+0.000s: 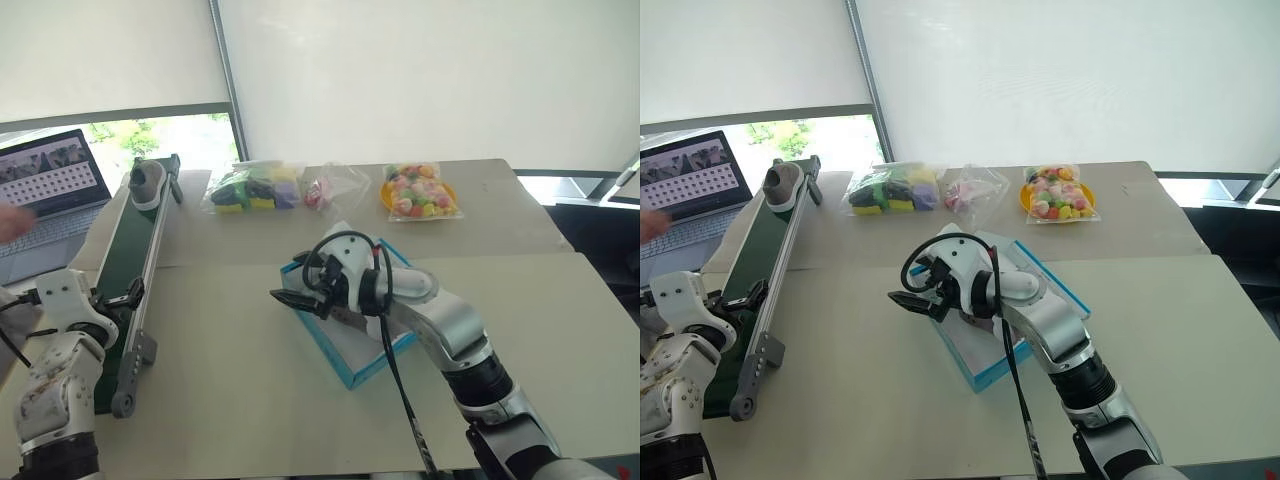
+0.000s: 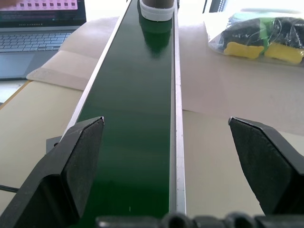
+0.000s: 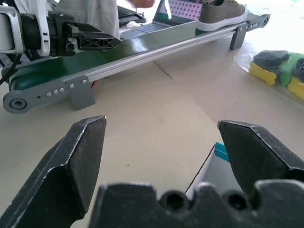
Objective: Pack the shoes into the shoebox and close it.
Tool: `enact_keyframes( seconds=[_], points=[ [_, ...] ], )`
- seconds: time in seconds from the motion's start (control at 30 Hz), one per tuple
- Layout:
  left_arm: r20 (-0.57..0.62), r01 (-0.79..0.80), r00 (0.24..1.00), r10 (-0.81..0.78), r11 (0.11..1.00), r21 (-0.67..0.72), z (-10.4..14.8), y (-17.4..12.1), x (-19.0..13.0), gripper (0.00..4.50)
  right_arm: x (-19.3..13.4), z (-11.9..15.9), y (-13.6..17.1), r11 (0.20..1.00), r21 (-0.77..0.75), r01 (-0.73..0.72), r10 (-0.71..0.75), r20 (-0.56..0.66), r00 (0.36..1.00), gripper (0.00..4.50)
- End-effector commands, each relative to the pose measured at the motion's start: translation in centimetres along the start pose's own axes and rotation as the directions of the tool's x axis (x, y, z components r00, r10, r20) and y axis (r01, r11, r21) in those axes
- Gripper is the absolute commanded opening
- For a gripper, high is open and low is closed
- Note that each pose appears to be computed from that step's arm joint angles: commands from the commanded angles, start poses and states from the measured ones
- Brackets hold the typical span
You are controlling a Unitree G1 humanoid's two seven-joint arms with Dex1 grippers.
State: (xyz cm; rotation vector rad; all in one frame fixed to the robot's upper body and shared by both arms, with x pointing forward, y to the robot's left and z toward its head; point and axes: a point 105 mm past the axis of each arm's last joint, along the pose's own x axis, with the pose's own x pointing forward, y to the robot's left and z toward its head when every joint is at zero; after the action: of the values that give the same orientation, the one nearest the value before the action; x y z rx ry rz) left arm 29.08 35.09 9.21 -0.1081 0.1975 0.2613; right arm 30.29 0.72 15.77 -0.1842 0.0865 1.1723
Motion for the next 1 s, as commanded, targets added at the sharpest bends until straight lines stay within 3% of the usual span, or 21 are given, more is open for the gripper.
enact_keyframes(
  seconds=[0.03, 0.2, 0.4, 0.7, 1.0],
  points=[
    [0.000, -0.028, 1.000, 0.028, 0.999, 0.027, 0.3, 0.4, -0.1, 4.50, -0.5, 1.4, -0.2, 1.000, 0.020, 0.003, -0.004, 0.050, 0.999, 4.43],
    [-0.022, -0.054, 0.998, 0.055, 0.998, 0.032, -0.2, 0.9, 0.0, 4.50, -0.8, 1.0, 0.5, 0.997, 0.058, -0.043, 0.041, 0.036, 0.999, 4.43],
    [-0.018, -0.056, 0.998, 0.056, 0.998, 0.036, 0.0, 1.1, 0.1, 4.50, -1.6, -0.6, 1.1, 0.993, -0.009, -0.117, 0.117, -0.035, 0.993, 4.43],
    [-0.017, -0.066, 0.998, 0.067, 0.997, 0.034, -0.1, 1.3, -0.1, 4.50, -1.6, -0.5, 1.4, 0.986, -0.102, -0.136, 0.132, -0.037, 0.990, 4.43],
    [-0.015, -0.083, 0.996, 0.084, 0.996, 0.031, -0.2, 1.6, 0.0, 4.50, -1.5, -0.2, 1.3, 0.987, -0.089, -0.130, 0.129, -0.018, 0.991, 4.43]
  ],
)
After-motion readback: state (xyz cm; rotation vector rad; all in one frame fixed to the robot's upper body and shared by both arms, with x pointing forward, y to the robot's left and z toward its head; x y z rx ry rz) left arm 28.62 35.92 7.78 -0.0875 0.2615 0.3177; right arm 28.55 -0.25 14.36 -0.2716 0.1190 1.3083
